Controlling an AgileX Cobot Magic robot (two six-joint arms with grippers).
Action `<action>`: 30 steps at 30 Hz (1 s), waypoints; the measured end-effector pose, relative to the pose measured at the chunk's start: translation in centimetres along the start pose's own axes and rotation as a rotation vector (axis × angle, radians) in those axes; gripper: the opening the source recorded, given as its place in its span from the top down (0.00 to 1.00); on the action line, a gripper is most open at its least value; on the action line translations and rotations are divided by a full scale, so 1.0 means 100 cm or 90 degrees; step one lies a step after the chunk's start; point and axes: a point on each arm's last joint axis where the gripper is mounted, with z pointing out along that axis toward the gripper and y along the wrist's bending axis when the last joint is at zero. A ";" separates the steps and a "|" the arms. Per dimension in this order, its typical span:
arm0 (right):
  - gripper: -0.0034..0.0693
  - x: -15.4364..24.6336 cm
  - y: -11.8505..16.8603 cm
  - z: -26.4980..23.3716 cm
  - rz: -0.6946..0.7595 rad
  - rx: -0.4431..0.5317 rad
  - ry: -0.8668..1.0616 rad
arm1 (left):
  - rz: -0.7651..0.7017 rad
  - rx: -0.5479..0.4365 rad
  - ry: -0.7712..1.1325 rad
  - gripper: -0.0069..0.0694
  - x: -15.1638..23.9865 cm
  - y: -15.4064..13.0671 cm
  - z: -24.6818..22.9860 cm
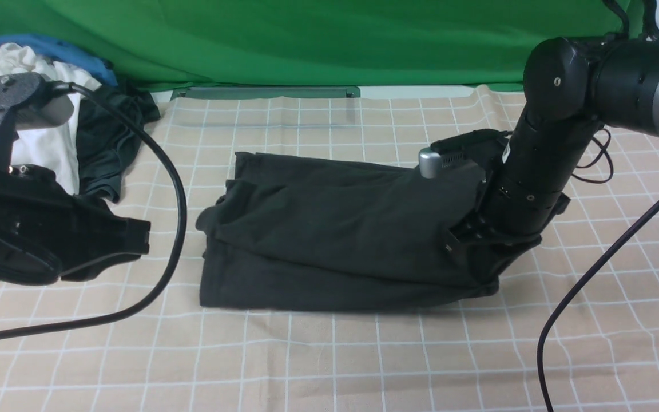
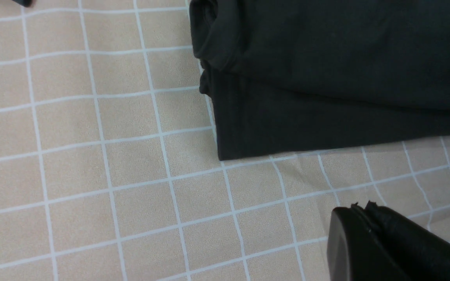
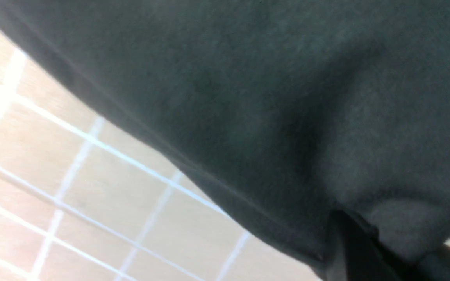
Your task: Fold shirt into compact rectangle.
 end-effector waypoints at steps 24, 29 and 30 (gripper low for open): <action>0.90 0.175 0.038 -0.276 -0.070 0.132 -0.654 | 0.014 0.038 -0.205 0.89 0.011 -0.012 -0.066; 0.90 0.282 0.049 -0.311 -0.086 0.156 -0.908 | 0.026 0.039 -0.274 0.89 0.018 -0.014 -0.087; 0.90 0.304 0.050 -0.311 -0.089 0.163 -0.958 | 0.027 0.040 -0.289 0.89 0.018 -0.014 -0.090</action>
